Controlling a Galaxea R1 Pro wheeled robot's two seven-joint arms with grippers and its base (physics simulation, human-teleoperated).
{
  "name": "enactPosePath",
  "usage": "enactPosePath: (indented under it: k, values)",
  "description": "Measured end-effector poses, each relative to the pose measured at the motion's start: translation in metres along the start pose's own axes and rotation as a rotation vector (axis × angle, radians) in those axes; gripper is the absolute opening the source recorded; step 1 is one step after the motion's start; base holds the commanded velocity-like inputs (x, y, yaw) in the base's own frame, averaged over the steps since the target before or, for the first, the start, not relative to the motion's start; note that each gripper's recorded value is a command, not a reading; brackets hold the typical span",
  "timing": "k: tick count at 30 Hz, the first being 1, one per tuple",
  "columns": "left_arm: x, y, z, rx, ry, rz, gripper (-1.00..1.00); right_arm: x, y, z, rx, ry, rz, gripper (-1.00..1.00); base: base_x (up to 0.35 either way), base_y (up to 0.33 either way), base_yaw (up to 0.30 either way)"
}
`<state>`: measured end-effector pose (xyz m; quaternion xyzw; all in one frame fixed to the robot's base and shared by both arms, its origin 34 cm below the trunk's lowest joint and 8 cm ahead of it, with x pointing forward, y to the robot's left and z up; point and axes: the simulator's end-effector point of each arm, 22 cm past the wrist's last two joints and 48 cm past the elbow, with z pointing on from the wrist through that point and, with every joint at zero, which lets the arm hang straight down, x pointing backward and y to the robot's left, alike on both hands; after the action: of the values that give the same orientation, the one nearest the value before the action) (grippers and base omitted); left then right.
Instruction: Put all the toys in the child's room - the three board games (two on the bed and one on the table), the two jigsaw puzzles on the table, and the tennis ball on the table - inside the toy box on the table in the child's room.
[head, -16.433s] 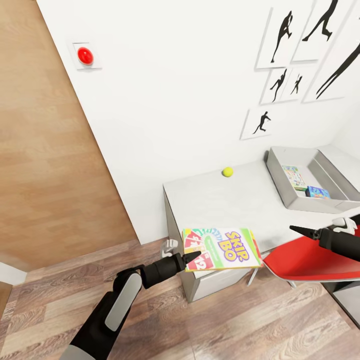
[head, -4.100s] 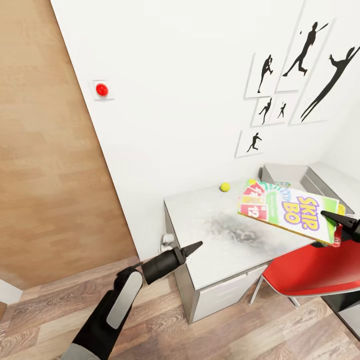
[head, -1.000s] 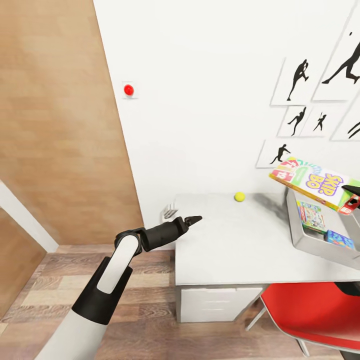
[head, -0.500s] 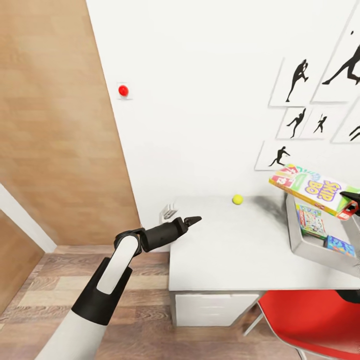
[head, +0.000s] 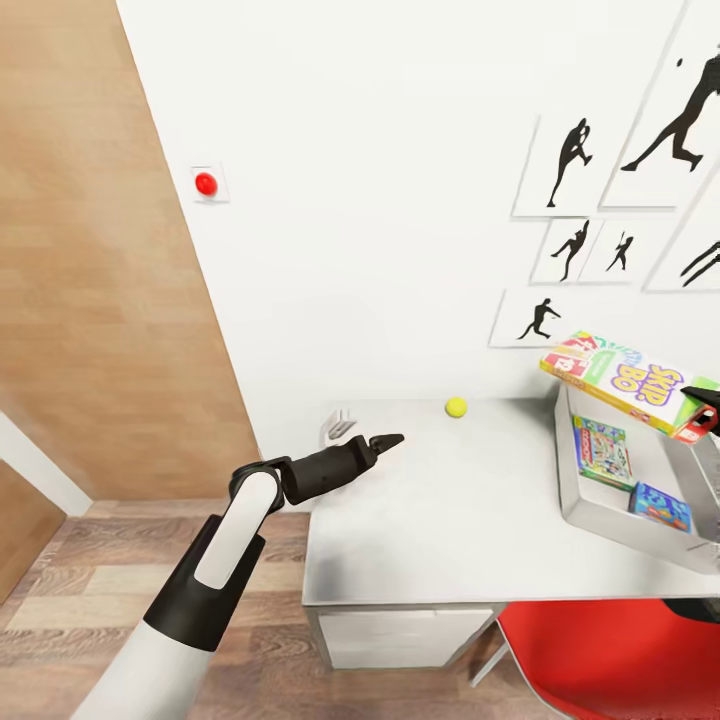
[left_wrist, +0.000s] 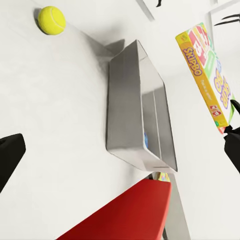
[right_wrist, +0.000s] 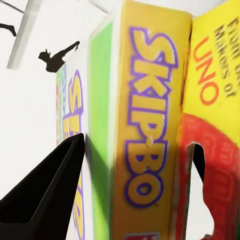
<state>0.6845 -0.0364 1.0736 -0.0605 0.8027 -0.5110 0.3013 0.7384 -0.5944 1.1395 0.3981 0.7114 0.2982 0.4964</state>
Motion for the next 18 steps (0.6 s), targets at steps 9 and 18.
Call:
enactPosePath:
  k: [9, 18]
  values:
    - [0.0, 0.0, 0.0, 0.0, 0.0, 0.0, 1.0, -0.007, -0.006, -0.005, -0.003, -0.029, 0.033, -1.0, 0.009, -0.013, -0.044]
    - [0.0, 0.0, 0.0, 0.0, 0.0, 0.0, 1.0, -0.011, -0.008, -0.008, -0.003, -0.042, 0.046, -1.0, 0.001, -0.001, -0.013]
